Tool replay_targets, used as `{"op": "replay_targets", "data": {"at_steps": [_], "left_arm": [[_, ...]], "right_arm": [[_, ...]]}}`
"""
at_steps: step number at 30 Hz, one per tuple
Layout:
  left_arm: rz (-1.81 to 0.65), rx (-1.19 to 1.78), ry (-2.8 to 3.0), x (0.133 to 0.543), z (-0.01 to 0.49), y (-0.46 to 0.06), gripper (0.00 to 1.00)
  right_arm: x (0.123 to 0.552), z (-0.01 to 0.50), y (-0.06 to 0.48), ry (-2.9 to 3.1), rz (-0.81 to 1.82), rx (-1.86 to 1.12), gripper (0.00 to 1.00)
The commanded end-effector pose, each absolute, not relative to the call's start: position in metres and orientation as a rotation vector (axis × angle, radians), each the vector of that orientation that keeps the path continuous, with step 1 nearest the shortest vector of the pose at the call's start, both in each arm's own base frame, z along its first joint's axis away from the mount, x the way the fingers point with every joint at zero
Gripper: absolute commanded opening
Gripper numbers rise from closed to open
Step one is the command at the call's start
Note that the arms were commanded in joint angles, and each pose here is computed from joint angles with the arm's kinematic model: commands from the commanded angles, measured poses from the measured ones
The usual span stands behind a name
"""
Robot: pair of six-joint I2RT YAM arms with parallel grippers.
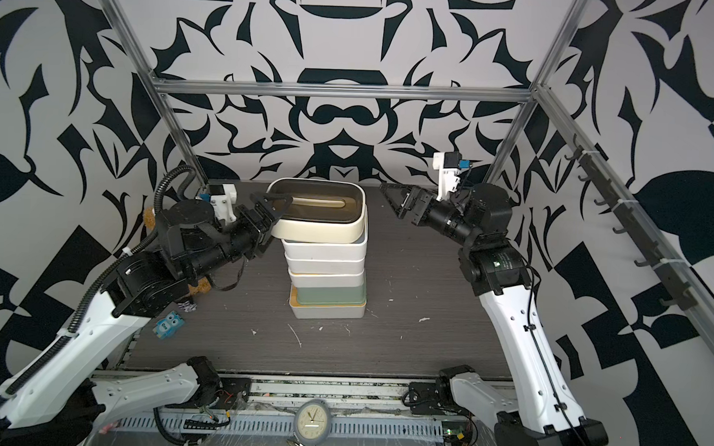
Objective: Stack the tissue boxes
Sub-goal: Place the tissue box at the tissue box.
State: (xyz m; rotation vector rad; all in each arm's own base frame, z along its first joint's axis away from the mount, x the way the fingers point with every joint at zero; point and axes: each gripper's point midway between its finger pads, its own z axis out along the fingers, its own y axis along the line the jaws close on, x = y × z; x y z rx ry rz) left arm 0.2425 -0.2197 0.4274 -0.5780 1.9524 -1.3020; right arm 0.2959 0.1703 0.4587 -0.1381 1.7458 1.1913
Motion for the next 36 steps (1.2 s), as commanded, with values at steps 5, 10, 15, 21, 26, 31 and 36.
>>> {"op": "replay_targets", "data": {"at_steps": [5,10,15,21,26,31,36], "left_arm": [[-1.264,-0.556,1.964,0.240,0.426,-0.216,0.99],[-1.241,-0.540,1.973,0.241,0.425,-0.215,0.99],[-1.184,-0.517,1.988,0.240,0.426,-0.210,0.99],[-1.094,-0.483,2.010,0.239,0.426,-0.201,0.99],[-0.987,-0.454,2.011,0.236,0.428,-0.184,0.99],[-0.821,-0.355,1.955,0.232,0.446,-0.156,0.99],[-0.709,-0.091,1.914,0.228,0.473,-0.158,0.99]], "right_arm": [[0.298,0.465,0.171,1.707,1.172,-0.169,0.99],[0.299,0.465,0.171,1.709,1.170,-0.169,0.99],[0.299,0.466,0.171,1.709,1.162,-0.172,0.99],[0.299,0.466,0.169,1.716,1.139,-0.171,0.99],[0.298,0.467,0.168,1.719,1.125,-0.172,0.99],[0.295,0.468,0.166,1.728,1.116,-0.169,0.99],[0.283,0.472,0.163,1.739,1.113,-0.160,0.99]]}}
